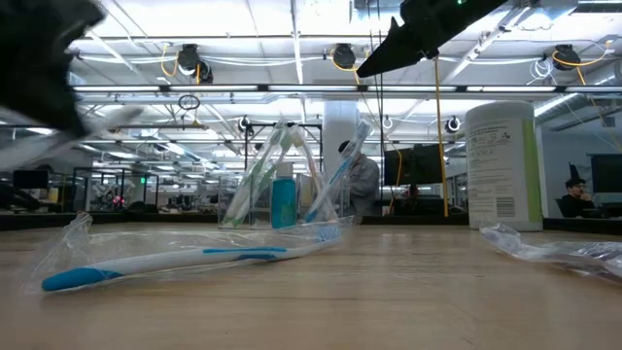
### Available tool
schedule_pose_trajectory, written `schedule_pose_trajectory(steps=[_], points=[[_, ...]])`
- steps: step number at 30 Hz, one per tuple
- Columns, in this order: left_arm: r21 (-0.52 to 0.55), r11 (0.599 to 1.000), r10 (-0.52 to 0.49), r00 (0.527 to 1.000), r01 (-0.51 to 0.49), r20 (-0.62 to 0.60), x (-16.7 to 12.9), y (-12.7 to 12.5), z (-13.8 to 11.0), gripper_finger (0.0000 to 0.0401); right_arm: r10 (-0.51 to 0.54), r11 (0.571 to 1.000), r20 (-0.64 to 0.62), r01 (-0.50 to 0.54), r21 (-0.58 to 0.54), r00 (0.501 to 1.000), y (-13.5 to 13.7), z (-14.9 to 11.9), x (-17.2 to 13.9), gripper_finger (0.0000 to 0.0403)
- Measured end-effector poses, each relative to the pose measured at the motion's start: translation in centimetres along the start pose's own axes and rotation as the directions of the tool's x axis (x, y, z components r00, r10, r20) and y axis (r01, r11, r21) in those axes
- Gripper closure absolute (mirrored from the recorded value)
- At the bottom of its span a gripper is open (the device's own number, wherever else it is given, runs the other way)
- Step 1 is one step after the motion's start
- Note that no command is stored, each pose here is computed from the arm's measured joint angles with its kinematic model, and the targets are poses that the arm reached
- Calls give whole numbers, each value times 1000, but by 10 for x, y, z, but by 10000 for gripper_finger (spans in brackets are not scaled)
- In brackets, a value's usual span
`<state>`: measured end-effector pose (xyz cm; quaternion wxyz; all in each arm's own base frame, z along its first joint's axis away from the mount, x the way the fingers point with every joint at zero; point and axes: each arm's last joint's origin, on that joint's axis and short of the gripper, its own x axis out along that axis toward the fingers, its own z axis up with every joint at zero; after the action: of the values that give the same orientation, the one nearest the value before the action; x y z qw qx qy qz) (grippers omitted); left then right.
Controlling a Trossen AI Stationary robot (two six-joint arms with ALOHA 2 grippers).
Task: Pick & Place toothbrushing station
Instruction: Put the purple toothbrush into the left section of the transparent organizer
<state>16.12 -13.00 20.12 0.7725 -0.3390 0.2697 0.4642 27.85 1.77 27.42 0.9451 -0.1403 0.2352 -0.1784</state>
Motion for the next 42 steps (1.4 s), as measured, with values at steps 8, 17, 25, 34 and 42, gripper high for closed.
schedule_pose_trajectory(steps=[8,17,25,34,42], points=[[156,984,-143,889,82,435,15,-21,44,389,0,1000,0,0,3,1000,0,0,0,261],[245,965,-48,855,-94,517,54,-56,98,387,0,1000,0,0,5,1000,0,0,0,261],[372,928,-208,799,-21,564,45,-66,177,386,4,996,-31,-1,92,1000,0,-3,0,261],[499,851,-424,775,164,469,64,-44,214,393,12,992,-105,1,123,994,1,-11,-1,261],[440,848,-515,650,294,558,109,-20,179,395,11,992,-104,1,123,995,1,-11,-1,261]])
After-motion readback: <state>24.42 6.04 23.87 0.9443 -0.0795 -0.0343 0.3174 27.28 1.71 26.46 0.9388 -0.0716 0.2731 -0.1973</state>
